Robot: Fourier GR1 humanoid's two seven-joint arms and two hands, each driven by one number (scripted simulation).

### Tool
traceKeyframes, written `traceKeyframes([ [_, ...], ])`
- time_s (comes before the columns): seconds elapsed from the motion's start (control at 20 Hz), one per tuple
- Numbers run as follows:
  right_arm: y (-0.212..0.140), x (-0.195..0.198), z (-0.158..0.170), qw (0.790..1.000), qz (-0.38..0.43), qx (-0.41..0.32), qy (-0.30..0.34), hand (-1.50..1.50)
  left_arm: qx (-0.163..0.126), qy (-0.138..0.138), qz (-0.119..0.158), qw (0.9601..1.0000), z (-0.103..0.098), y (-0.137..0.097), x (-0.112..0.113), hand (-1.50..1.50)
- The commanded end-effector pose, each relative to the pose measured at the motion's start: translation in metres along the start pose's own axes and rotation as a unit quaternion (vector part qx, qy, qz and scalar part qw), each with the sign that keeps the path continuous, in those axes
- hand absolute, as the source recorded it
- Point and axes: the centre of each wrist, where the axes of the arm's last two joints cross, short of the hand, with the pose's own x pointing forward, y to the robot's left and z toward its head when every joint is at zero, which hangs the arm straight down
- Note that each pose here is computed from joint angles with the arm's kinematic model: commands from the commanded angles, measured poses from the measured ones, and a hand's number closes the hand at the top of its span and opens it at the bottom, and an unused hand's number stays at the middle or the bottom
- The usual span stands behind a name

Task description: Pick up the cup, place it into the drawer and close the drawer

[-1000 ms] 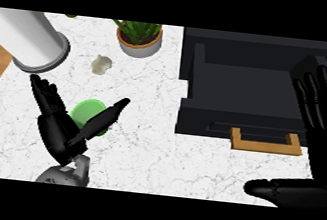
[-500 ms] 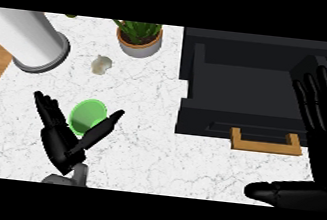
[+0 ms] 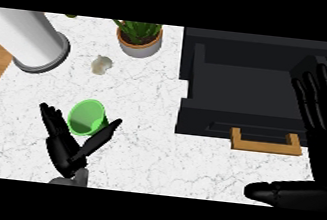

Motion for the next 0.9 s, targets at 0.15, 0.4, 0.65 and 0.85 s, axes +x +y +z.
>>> traceKeyframes([
  [0.15,0.0,0.01,-0.004,1.0,0.002,0.003,-0.001,-1.5,0.028,-0.001,0.002,0.9996,-0.014,0.027,-0.041,-1.5],
  [0.4,-0.005,0.012,0.005,1.0,0.004,-0.001,0.004,-1.5,0.026,-0.004,-0.004,0.9997,0.011,0.018,-0.046,-1.5],
  [0.65,0.0,-0.014,0.001,1.0,-0.006,0.004,0.003,-1.5,0.031,0.002,-0.015,0.9994,0.029,0.021,-0.057,-1.5],
  [0.85,0.008,0.013,0.004,1.0,-0.004,0.0,0.003,-1.5,0.026,0.012,-0.005,0.9996,-0.005,0.022,-0.061,-1.5],
])
